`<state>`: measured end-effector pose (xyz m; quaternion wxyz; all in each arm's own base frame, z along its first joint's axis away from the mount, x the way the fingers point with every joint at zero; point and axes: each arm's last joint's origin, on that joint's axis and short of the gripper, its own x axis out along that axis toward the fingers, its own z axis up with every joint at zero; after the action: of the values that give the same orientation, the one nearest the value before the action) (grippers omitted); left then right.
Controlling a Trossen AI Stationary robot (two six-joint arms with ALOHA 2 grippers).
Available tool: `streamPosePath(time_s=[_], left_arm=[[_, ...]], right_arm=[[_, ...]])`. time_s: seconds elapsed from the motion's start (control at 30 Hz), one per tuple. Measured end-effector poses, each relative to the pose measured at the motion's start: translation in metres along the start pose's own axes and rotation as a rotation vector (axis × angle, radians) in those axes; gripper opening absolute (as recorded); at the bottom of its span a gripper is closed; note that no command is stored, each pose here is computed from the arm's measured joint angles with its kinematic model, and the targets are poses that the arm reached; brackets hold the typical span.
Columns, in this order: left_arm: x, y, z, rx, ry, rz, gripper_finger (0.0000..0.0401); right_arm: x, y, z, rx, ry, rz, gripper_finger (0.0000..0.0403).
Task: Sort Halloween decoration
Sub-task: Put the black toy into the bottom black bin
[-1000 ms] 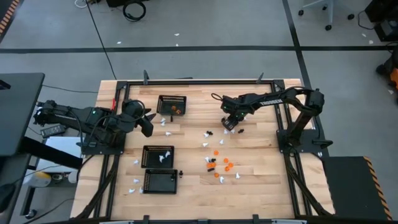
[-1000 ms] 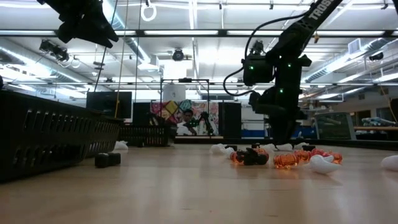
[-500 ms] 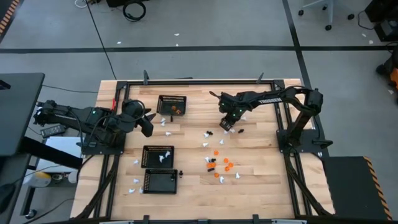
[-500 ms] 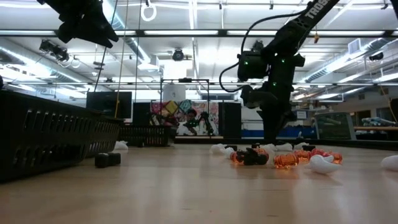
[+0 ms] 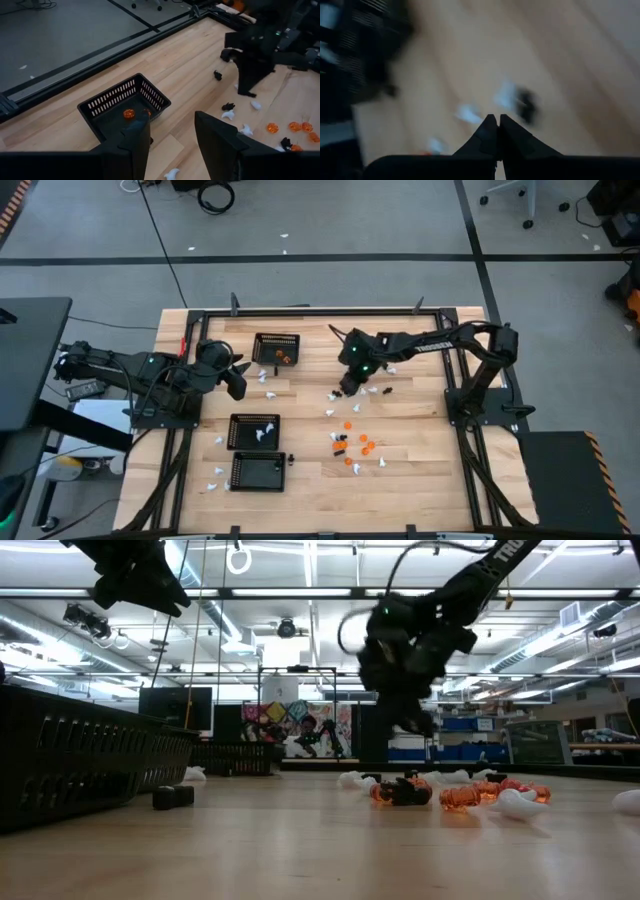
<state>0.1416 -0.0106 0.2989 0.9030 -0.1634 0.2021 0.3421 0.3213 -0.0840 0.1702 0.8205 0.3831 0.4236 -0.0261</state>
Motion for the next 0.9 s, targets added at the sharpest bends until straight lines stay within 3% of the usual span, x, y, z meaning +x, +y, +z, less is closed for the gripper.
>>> streamPosePath(time_s=[0.13, 0.27, 0.43, 0.63, 0.9], left_arm=[[0.0, -0.001, 0.0, -0.003, 0.01, -0.019, 0.0162], [0.0, -0.001, 0.0, -0.003, 0.022, -0.033, 0.0162], [0.0, -0.001, 0.0, -0.002, 0.024, -0.034, 0.0162], [0.0, -0.001, -0.001, -0.019, 0.03, -0.031, 0.0162], [0.001, 0.001, -0.001, -0.088, 0.043, -0.021, 0.0162]], right_arm=[[0.011, 0.036, 0.003, -0.057, -0.124, 0.136, 0.0016], [0.018, 0.061, 0.003, -0.071, -0.214, 0.199, 0.0016], [0.037, 0.079, 0.015, -0.09, -0.184, 0.232, 0.0016], [0.067, 0.117, 0.04, -0.18, -0.14, 0.373, 0.0016], [0.105, 0.169, 0.046, -0.32, -0.106, 0.498, 0.0016]])
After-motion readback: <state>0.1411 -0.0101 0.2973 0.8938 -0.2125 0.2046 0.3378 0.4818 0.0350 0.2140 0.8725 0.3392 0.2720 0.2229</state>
